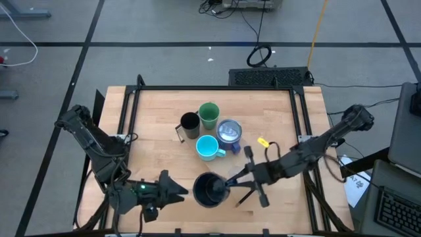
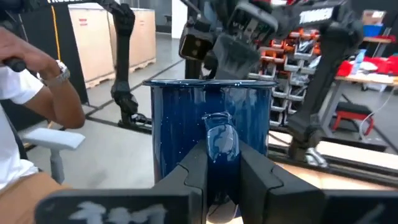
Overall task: Stack small to large cups/mugs on shelf
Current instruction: Put the dark blue mug on the shelf
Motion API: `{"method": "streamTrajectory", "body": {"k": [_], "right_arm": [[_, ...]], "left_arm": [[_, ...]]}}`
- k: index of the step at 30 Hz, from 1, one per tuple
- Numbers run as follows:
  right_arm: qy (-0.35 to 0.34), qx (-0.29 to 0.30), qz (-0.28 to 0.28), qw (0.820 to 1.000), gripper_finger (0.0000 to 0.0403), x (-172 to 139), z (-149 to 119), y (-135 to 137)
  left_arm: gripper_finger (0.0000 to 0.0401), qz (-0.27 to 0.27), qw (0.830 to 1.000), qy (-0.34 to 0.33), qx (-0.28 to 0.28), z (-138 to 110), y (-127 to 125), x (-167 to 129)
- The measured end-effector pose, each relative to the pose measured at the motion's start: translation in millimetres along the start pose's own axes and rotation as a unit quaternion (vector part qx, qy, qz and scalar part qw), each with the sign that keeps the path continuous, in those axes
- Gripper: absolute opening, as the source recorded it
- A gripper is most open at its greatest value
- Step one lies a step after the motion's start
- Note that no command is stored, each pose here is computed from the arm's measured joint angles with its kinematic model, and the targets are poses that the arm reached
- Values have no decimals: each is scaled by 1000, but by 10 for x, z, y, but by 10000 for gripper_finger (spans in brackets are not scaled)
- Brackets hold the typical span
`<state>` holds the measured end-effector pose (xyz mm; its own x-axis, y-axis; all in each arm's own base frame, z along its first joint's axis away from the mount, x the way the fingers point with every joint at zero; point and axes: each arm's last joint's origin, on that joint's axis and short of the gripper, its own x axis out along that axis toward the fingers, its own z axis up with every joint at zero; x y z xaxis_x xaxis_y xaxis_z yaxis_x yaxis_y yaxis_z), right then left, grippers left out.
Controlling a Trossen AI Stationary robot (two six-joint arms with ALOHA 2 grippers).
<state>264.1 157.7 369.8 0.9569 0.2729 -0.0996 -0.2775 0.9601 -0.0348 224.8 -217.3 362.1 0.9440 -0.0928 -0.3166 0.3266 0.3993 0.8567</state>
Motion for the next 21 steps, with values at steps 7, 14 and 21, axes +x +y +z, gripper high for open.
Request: {"method": "streamTrajectory", "body": {"k": [7, 14, 21], "right_arm": [[11, -23, -16, 1000, 41, -365, 159, -117], [-4, -17, -17, 1000, 41, -718, 311, -222], [-3, -22, -34, 999, 41, -959, 314, -303]], "left_arm": [[229, 21, 995, 39, -85, -42, -7, 0], [229, 3, 983, 82, -161, -159, -54, 27], [230, -5, 970, 121, -210, -265, -80, 47]]}}
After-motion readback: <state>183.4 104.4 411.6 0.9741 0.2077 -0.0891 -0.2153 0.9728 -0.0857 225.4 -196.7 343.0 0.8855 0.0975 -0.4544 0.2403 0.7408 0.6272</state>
